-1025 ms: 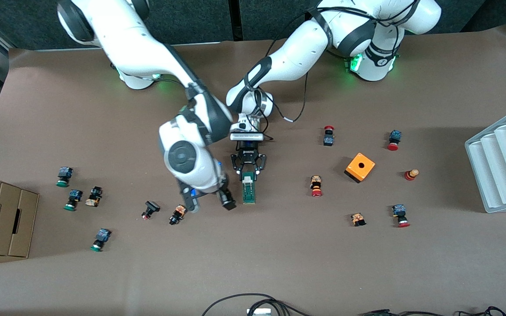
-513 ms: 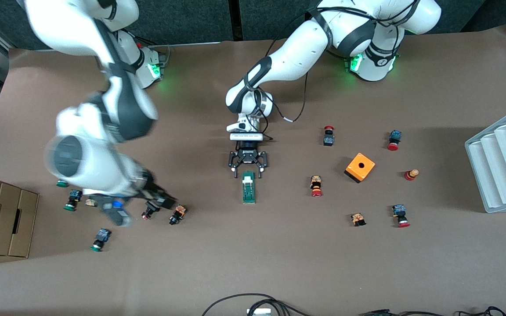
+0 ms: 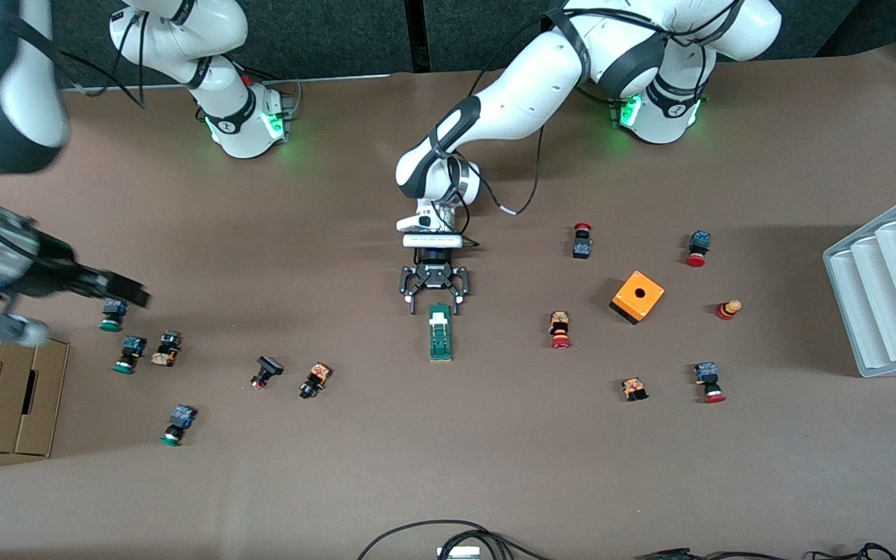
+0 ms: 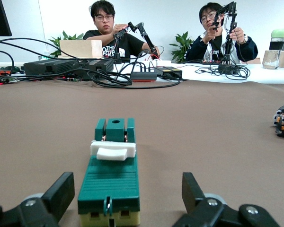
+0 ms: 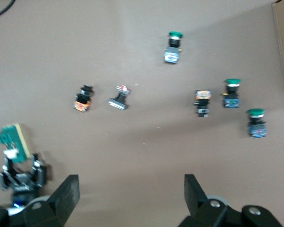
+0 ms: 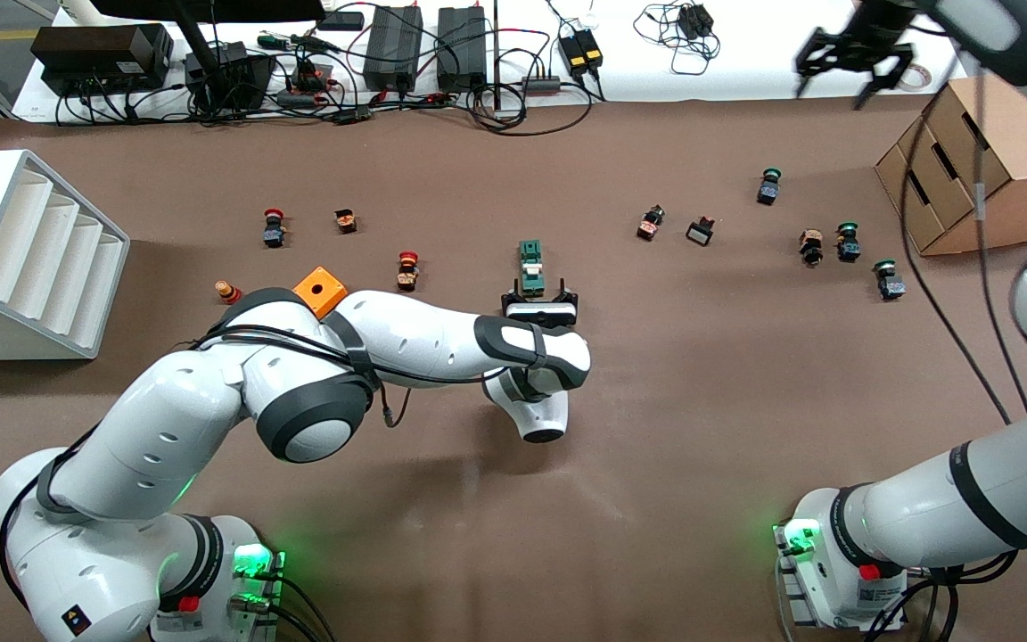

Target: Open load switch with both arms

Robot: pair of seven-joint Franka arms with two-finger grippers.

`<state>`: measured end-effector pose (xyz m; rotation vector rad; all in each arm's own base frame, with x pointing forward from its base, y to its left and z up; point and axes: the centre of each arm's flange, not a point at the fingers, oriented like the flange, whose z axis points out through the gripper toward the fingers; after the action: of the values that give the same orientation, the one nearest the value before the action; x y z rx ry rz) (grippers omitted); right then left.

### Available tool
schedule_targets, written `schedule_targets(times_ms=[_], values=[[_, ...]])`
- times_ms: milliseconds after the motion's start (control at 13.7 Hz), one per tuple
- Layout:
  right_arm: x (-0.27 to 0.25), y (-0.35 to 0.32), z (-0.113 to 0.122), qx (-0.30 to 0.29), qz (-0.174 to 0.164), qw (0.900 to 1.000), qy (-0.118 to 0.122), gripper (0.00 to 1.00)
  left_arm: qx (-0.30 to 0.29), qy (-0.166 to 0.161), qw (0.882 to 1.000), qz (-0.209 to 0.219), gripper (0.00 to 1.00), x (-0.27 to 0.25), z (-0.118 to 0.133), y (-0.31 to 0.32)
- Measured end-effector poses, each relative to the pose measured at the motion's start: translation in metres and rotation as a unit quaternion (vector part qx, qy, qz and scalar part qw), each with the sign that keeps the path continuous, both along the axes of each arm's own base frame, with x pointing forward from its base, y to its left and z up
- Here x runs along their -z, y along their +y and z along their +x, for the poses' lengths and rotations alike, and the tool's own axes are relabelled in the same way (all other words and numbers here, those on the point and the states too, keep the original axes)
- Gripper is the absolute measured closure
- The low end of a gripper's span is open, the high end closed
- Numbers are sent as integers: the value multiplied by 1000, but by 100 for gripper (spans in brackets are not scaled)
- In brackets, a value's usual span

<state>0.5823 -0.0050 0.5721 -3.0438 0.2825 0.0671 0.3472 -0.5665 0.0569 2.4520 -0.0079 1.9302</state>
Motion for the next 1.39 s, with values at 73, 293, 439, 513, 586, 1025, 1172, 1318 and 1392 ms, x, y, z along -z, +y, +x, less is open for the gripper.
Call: schedule_targets(times_ms=[73, 293, 439, 513, 586, 1025, 1172, 1318, 1392], values=[[-3, -13, -9, -17, 1, 1000, -3, 1, -9, 8, 1000, 12, 0, -6, 0, -1], [2, -34, -23, -47, 4, 999, -4, 1, -29, 34, 998, 43, 0, -35, -2, -10], [7, -38, -23, -55, -11, 998, -2, 1, -33, 54, 997, 52, 0, -62, -3, -19], [7, -39, -23, -56, -16, 998, -3, 1, -35, 63, 996, 53, 0, -77, -2, -22], [7, -39, -23, -57, -20, 998, -4, 1, -39, 71, 995, 51, 0, -90, -1, -25], [1, -42, -21, -59, -33, 998, -11, 1, -59, 126, 990, 13, 0, -156, 5, -34], [1, -42, -21, -59, -33, 998, -13, 1, -69, 150, 986, 19, 0, -182, 11, -33], [0, -43, -20, -58, -34, 998, -16, 1, -69, 181, 981, 24, 0, -220, 21, -30], [0, -43, -20, -58, -34, 998, -17, 1, -67, 196, 978, 27, 0, -242, 26, -28]])
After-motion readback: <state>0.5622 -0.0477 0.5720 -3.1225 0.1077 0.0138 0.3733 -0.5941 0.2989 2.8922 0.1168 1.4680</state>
